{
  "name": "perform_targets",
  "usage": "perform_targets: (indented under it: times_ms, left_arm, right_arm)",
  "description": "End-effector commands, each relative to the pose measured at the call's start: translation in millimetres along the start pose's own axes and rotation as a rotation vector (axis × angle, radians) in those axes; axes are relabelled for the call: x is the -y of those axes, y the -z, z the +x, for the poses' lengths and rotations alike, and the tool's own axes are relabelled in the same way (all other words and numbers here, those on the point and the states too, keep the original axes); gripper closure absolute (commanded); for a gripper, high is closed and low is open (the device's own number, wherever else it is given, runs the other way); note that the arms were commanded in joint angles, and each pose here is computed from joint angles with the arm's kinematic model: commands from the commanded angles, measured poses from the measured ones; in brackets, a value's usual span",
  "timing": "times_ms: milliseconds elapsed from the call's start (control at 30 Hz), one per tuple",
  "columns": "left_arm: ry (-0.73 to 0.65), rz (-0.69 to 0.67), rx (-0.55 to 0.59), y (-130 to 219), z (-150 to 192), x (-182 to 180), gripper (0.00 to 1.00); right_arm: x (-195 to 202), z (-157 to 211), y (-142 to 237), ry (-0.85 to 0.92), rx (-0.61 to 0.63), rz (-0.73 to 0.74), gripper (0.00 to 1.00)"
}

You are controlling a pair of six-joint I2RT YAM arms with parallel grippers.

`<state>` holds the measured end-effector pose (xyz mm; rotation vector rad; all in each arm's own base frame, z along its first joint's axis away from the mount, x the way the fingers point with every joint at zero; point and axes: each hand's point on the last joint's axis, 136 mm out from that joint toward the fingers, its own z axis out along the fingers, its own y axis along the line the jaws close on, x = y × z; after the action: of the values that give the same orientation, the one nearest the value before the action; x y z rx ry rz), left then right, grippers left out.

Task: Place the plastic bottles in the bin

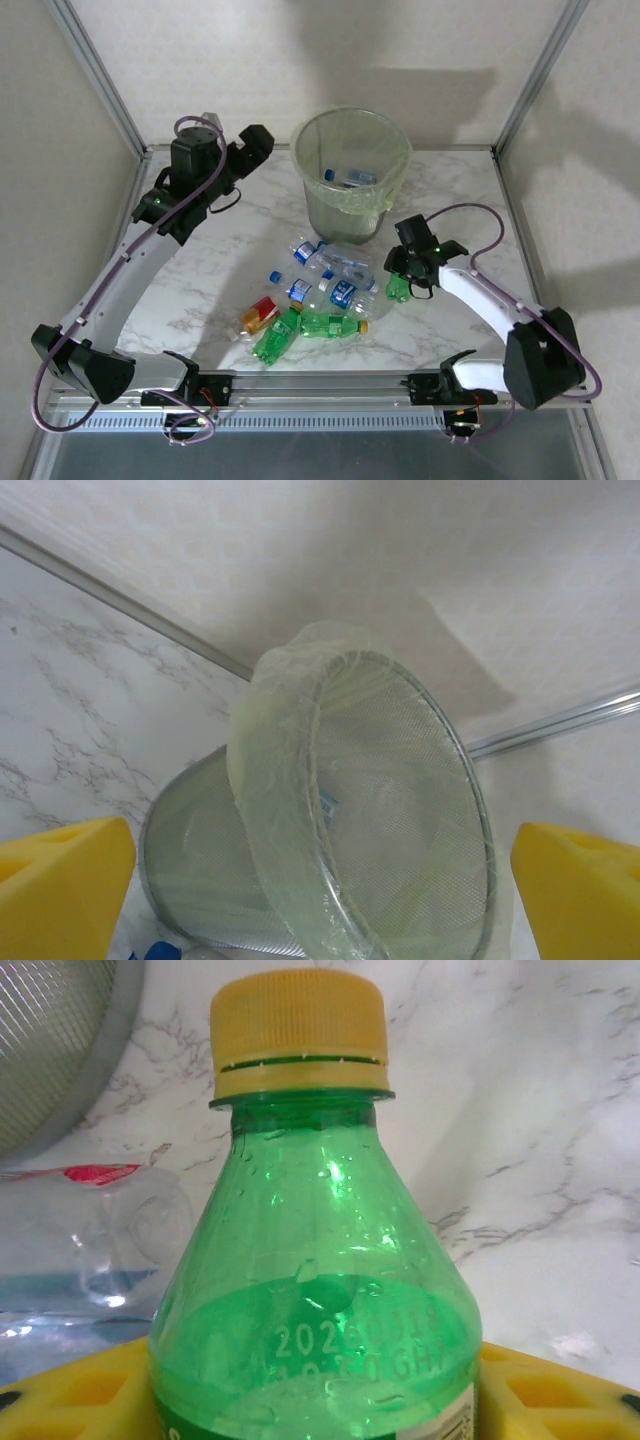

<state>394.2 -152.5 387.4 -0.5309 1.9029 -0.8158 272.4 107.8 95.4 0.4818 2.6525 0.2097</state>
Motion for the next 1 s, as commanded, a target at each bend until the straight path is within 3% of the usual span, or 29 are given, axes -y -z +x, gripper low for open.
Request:
perform_targets:
  times_ms: [0, 300, 667, 833, 967]
  left_arm:
    - [0.014, 0.042, 0.021, 8, -11, 13, 0.04]
    - [0.023, 0.052, 0.013, 2, -12, 17, 0.05]
    - [0.014, 0.043, 0.013, 2, -13, 16, 0.05]
    - [0.011, 0.029, 0.002, -1, -8, 10, 0.05]
    - [0.016, 0.023, -0.002, -3, -4, 4, 0.05]
  right_arm:
    - [8, -15, 32, -0.039, 0.069, 0.017, 0.43]
    - [-4, -59, 120, -0.051, 0.238, -0.057, 0.44]
    - [-79, -139, 223, 0.005, 0.432, -0.308, 0.46]
    - [-130, -169, 245, 0.042, 0.468, -0.467, 0.46]
    - [-167, -190, 241, 0.077, 0.469, -0.54, 0.46]
